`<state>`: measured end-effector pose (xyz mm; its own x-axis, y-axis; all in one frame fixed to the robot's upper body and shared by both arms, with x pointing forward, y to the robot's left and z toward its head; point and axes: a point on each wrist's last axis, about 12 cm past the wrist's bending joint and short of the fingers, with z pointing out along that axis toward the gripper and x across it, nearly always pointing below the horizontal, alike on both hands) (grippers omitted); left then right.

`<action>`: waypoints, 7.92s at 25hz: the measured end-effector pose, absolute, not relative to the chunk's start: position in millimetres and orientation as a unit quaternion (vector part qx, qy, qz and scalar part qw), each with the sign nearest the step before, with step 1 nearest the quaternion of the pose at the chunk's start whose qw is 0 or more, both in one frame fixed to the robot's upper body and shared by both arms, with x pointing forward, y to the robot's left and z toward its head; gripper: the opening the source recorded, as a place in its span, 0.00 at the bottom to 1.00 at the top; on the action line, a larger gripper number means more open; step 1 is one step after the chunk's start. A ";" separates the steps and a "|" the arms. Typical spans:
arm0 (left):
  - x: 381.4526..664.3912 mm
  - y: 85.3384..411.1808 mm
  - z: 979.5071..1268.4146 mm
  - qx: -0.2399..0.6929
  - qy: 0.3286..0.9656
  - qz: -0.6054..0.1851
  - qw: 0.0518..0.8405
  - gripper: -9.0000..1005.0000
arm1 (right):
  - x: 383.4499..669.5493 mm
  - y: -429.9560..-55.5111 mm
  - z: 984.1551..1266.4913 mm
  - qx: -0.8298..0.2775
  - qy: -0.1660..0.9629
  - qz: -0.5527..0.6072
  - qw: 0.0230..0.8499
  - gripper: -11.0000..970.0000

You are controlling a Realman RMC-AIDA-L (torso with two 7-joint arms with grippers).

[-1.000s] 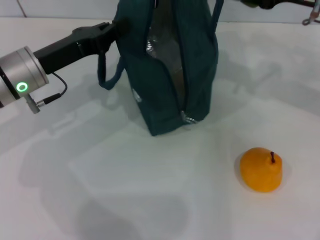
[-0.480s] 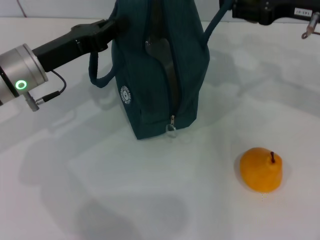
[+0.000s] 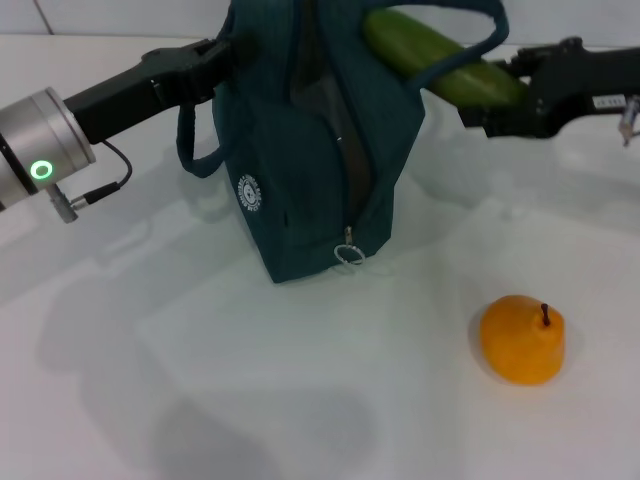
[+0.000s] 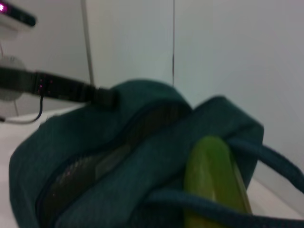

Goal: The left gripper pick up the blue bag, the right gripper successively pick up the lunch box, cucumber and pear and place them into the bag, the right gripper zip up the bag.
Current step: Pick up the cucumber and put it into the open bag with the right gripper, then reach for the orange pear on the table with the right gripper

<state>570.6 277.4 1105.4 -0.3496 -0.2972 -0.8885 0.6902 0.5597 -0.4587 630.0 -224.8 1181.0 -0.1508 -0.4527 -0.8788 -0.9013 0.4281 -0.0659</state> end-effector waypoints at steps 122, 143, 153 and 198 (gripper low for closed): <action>547.9 274.3 1113.9 0.214 0.620 -0.475 0.587 0.05 | 628.7 -124.8 1139.0 -0.386 0.624 0.378 0.564 0.66; 550.0 274.9 1113.9 0.211 0.623 -0.470 0.588 0.05 | 633.0 -109.9 1144.5 -0.424 0.619 0.326 0.575 0.66; 549.9 275.4 1113.9 0.210 0.623 -0.470 0.589 0.05 | 632.4 -112.9 1143.3 -0.422 0.621 0.326 0.575 0.89; 553.7 275.7 1097.5 0.140 0.618 -0.431 0.643 0.05 | 486.7 -307.4 1075.2 -0.471 0.611 0.369 0.519 0.88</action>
